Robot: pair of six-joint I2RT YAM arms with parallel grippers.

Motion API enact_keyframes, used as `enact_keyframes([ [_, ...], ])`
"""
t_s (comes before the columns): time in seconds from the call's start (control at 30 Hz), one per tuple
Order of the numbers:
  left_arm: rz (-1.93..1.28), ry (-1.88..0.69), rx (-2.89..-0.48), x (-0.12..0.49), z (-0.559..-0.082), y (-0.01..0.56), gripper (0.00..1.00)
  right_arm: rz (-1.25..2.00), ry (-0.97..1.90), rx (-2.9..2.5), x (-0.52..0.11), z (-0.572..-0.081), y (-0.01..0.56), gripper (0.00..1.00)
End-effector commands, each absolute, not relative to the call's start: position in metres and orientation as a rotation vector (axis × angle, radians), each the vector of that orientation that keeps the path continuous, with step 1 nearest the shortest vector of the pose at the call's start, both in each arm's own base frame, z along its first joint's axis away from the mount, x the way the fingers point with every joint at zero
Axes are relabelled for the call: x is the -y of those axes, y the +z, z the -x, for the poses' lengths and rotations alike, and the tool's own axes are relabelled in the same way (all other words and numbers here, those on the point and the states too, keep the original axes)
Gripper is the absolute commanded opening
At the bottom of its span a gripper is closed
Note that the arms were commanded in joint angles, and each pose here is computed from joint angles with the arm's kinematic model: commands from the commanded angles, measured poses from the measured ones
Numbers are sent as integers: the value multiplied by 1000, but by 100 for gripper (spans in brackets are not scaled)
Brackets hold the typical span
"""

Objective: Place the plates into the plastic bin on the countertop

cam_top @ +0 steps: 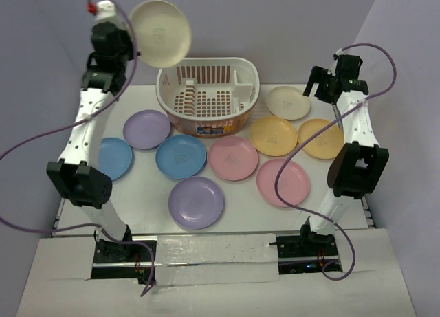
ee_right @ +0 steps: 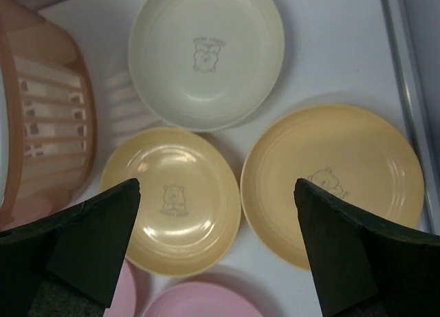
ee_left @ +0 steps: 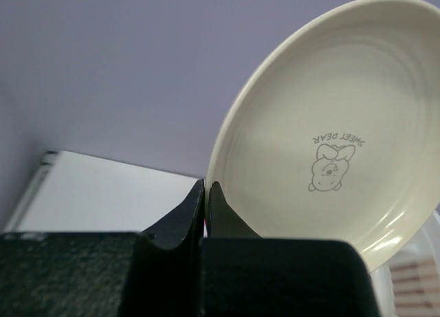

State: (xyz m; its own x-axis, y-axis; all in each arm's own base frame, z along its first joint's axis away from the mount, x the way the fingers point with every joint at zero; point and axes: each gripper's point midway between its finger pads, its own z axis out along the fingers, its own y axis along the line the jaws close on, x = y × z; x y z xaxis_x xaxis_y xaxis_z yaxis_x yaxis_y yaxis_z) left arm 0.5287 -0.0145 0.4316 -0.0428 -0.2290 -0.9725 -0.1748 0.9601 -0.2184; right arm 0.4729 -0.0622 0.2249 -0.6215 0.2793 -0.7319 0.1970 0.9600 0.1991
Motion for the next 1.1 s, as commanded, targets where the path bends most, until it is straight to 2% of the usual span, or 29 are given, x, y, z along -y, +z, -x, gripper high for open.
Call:
enact_keyframes([
  [0.0,88,-39,-1673,92,-560,401,0,-395,149,-2249,82,-493,234,100],
  [0.2,-54,-33,-1759,165,-601,346,0,-416,90,-2285,105,-514,214,100],
  [0.4,-112,-37,-1828,194,-634,271,0,-428,21,-2302,123,-537,194,100],
  [0.7,-183,-46,-1969,213,-634,193,0,-452,55,-2316,129,-575,158,95],
  [0.97,-254,-203,-2089,234,-612,166,0,-474,99,-2311,127,-591,139,94],
  [1.07,-246,-206,-2112,234,-612,162,6,-488,100,-2295,129,-596,138,93],
])
